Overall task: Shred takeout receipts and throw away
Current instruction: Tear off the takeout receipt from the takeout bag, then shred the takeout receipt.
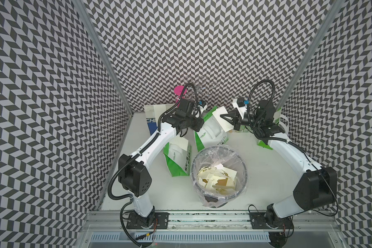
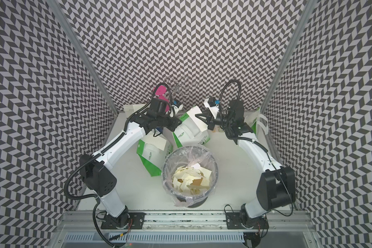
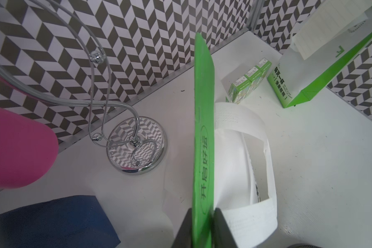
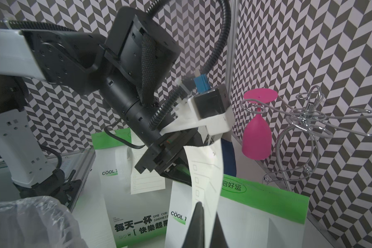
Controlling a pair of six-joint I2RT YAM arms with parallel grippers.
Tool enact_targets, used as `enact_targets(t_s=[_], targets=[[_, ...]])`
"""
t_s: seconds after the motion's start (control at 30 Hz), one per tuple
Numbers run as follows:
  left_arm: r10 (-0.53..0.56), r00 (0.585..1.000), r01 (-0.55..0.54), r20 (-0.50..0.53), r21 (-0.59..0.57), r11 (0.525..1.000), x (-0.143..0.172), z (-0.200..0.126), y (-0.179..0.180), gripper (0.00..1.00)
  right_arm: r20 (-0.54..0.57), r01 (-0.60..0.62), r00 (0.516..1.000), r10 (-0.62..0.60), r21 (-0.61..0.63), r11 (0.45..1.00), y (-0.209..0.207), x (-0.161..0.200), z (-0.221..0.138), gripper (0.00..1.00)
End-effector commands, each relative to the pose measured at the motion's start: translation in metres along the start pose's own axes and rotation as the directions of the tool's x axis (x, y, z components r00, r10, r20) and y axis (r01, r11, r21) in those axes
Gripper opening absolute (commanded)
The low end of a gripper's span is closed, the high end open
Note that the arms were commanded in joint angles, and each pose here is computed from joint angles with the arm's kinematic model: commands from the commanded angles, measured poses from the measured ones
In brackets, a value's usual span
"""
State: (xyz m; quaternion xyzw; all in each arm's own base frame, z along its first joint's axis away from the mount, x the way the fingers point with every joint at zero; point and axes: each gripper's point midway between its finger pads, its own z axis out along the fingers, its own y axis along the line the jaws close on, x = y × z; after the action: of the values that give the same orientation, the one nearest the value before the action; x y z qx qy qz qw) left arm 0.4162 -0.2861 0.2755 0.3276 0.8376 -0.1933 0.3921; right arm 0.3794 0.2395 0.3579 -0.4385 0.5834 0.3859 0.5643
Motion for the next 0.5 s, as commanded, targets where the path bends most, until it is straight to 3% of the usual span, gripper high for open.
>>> enact_targets(t_s=[0.0,0.2,0.47], targets=[[0.018,0.999,-0.022,0.048,0.073,0.997,-0.016,-0.019,-0.016,0.27,0.068,0.098,0.993,-0.099,0.022,0.995,0.01,-0.026,-0.009,0.0],[0.031,0.997,-0.038,0.07,0.102,0.994,-0.027,-0.028,-0.022,0.43,0.086,0.113,0.99,-0.114,0.017,0.993,0.023,-0.033,-0.016,0.0],[0.073,0.966,-0.111,0.247,0.147,0.983,-0.073,-0.101,-0.047,0.65,0.158,0.149,0.976,-0.147,0.002,0.989,0.048,-0.059,-0.031,0.0]])
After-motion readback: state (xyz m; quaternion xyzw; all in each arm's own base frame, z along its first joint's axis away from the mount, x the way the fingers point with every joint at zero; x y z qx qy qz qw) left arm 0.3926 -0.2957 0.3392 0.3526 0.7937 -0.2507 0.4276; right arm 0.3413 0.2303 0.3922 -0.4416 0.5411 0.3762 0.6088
